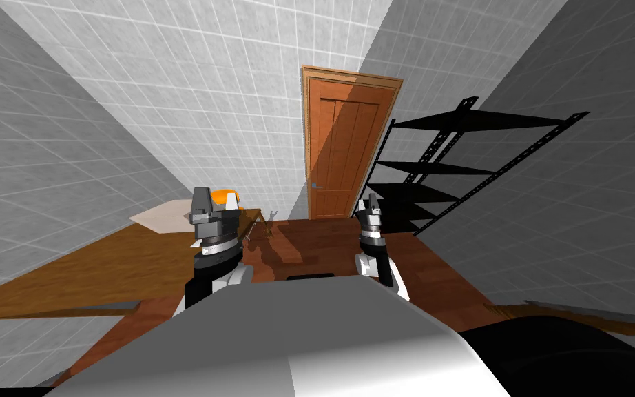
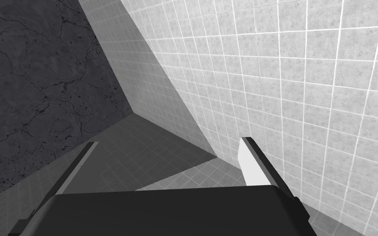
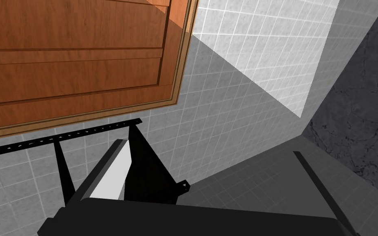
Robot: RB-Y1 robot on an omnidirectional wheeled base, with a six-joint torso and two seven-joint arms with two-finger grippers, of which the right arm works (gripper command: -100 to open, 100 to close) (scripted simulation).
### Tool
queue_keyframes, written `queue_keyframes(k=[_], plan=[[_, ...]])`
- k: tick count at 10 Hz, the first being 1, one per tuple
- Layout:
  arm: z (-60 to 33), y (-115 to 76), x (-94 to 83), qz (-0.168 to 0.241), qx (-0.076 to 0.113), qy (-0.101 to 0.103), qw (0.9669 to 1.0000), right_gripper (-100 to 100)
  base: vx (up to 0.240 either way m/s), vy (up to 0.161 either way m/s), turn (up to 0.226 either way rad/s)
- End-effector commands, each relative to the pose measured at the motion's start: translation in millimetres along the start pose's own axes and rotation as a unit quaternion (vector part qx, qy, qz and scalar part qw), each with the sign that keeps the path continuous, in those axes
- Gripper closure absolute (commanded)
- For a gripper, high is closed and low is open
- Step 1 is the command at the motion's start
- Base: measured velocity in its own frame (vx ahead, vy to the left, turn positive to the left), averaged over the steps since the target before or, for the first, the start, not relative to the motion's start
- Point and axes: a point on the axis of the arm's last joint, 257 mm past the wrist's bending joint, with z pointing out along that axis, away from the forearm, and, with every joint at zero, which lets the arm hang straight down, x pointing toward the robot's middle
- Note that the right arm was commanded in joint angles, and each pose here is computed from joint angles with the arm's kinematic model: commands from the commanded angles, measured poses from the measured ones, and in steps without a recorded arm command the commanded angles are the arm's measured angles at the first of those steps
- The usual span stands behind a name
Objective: Pull the door open
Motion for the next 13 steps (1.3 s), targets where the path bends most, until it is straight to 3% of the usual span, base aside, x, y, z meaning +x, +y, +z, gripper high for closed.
queue_keyframes(k=[1,13], plan=[[-4.5,-15.5,0.4,0.003,0.014,0.005,0.9999,-100,0.18,0.036,0.048],[-37.2,-97.5,-1.4,0.017,0.083,0.018,0.9962,-100,0.111,0.033,0.037]])
